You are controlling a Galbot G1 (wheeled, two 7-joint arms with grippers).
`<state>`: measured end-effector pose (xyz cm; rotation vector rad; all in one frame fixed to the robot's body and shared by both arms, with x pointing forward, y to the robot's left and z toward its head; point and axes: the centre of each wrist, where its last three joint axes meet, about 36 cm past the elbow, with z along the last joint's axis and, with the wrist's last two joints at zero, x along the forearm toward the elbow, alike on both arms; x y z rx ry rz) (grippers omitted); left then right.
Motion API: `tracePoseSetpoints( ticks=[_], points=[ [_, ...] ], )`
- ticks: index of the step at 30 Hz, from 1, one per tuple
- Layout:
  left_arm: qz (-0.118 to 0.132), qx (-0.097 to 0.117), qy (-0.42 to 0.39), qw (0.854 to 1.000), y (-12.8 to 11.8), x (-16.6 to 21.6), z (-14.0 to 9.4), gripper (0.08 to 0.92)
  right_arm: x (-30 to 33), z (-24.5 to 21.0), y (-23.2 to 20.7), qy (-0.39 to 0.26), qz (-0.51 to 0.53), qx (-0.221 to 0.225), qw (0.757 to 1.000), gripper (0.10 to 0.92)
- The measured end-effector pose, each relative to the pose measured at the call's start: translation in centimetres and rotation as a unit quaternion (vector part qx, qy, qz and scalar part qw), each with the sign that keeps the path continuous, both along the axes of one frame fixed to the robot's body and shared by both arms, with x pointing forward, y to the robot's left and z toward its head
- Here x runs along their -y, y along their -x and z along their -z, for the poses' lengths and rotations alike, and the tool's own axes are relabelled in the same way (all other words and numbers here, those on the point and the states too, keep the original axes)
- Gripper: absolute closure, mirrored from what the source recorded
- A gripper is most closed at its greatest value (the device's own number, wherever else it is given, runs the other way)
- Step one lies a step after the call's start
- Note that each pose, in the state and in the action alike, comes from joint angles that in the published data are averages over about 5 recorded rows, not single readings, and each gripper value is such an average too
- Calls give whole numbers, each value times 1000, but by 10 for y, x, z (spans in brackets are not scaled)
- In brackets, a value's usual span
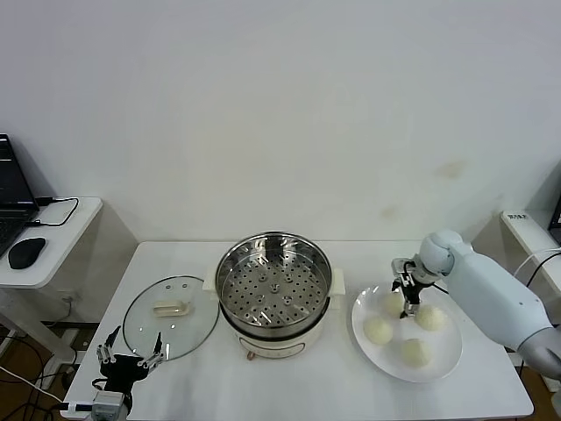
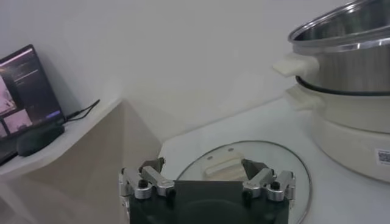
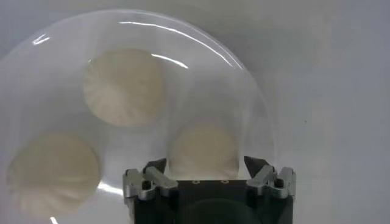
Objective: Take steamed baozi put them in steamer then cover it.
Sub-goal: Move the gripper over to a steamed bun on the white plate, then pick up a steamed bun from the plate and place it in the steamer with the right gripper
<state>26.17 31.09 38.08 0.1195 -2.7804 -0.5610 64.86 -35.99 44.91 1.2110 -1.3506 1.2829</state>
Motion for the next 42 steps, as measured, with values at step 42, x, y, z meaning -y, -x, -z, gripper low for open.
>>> tracePoseSetpoints(
  ticks=[42],
  points=[
    [-10, 15, -5, 1000, 6, 11, -20, 177, -185, -246, -69, -87, -171, 46, 980, 488]
  ],
)
